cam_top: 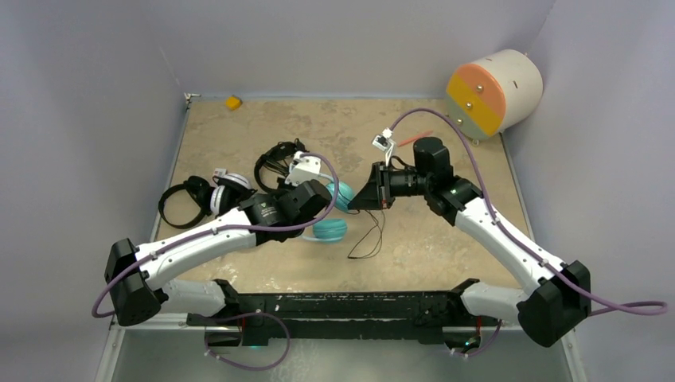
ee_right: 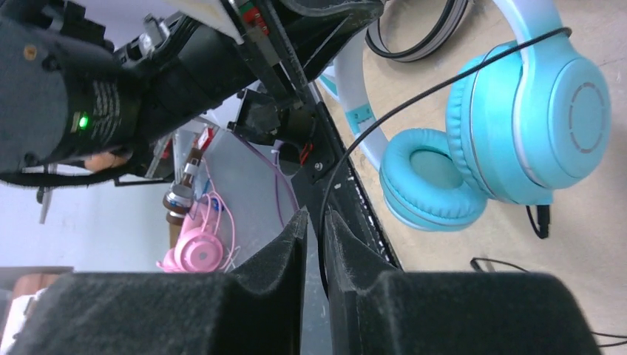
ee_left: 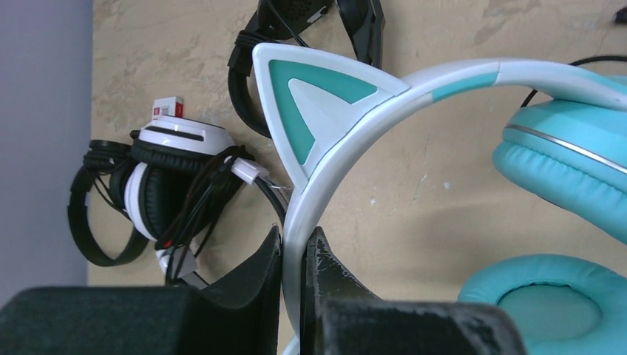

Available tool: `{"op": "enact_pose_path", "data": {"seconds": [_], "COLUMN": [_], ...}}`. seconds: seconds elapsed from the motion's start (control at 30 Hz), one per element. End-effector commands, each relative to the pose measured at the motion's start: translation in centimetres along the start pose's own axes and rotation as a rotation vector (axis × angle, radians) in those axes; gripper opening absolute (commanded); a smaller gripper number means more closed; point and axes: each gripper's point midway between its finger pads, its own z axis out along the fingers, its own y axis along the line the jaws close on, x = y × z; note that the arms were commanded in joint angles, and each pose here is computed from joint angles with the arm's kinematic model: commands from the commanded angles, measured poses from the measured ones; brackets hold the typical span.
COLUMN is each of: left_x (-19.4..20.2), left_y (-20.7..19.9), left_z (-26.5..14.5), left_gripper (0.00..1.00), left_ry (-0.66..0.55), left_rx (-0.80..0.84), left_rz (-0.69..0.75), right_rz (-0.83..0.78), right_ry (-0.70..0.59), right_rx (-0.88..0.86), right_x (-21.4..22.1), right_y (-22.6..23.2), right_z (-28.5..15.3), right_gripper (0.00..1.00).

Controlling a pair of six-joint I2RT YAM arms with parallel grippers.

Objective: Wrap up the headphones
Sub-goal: Wrap the headphones cable around the headphones.

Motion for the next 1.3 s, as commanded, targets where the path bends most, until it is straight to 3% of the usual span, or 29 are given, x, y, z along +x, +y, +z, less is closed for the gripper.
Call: {"op": "enact_pose_path", "data": {"seconds": [0.0, 0.17, 0.4, 0.67, 0.87, 1.03, 1.27], "left_x": [-3.6, -4.3, -7.1, -11.6, -14.4, -15.9, -17.8], "left_y": [-0.7, -1.1, -0.2, 2.3, 2.7, 3.1, 2.6], "left_z": [-0.5, -0.1, 1.9, 0.5, -1.2, -3.2, -6.5], "left_gripper": [0.00, 0.00, 0.00, 0.00, 0.00, 0.00, 0.00], "left_ry": [-0.118, -0.143, -0.103, -0.217, -0.251, -0.237, -0.230], "left_rx": [-0.042, -0.068, 0.050, 0.060, 0.135, 0.197, 0.355], "left_rz": [-0.273, -0.463, -0.697, -0.840, -0.811, -0.753, -0.680], "right_rz": [0.050, 0.036, 0.011, -0.027, -0.152, -0.330, -0.522], "right_ry": [-0.033, -0.068, -0.087, -0.092, -0.161, -0.231, -0.325], "right_rx": [-0.036, 0.018, 0.075, 0.147, 0.179, 0.159, 0.156], "right_x": [-0.6, 0.4, 4.3, 7.1, 7.4, 6.9, 6.7], "right_y": [0.9, 0.3, -1.4, -3.9, -5.5, -5.3, -5.7], "right_z": [0.8, 2.3, 4.1, 4.6, 4.0, 3.0, 2.0], "right_gripper": [0.17, 0.16, 0.14, 0.18, 0.23, 0.34, 0.71]}}
